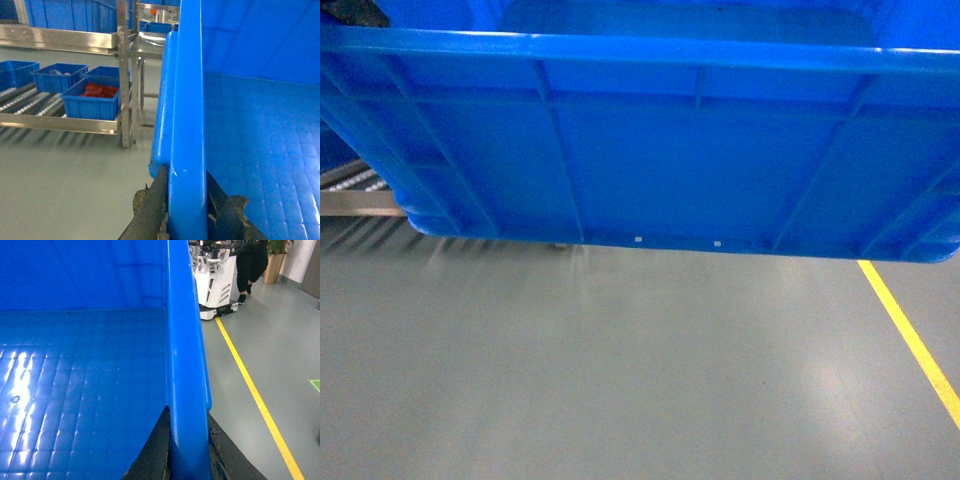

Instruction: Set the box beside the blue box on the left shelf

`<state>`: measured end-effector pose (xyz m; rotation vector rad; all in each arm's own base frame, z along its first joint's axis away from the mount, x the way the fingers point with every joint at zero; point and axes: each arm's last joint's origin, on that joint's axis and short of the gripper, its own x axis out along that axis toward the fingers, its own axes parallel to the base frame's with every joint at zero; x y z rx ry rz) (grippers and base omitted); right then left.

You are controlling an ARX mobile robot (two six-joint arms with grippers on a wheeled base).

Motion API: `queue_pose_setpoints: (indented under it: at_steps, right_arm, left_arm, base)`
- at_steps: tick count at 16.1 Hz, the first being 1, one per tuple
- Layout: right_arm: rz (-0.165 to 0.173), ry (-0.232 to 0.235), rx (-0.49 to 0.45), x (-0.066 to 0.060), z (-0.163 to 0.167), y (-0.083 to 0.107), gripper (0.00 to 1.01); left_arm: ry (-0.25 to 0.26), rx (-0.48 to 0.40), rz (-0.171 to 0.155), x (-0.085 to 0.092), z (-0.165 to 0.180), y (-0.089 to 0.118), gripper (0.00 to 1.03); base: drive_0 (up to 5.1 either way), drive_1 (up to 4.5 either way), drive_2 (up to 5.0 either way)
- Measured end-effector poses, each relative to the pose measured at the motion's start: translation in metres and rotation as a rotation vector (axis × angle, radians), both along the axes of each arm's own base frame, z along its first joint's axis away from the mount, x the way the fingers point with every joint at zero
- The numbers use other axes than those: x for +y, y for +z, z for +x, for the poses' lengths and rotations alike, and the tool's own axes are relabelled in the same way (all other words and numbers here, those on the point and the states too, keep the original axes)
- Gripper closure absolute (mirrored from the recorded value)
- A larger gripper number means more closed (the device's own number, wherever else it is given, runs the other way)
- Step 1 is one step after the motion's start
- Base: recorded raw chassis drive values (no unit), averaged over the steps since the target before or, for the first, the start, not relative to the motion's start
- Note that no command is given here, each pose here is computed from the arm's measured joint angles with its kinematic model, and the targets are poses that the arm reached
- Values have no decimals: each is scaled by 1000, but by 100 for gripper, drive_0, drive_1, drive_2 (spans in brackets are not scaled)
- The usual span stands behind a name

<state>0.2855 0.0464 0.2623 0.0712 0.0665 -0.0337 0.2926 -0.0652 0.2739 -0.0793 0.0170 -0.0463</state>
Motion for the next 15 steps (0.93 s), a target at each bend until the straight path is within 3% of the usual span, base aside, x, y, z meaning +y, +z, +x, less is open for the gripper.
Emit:
queue_pose_setpoints:
  at_steps: [15]
  right_arm:
    - [1, 1, -4, 0, 0, 0, 92]
  left_arm:
    - [0, -3, -1, 0, 0, 0, 94]
  base:
    - [2, 414, -410]
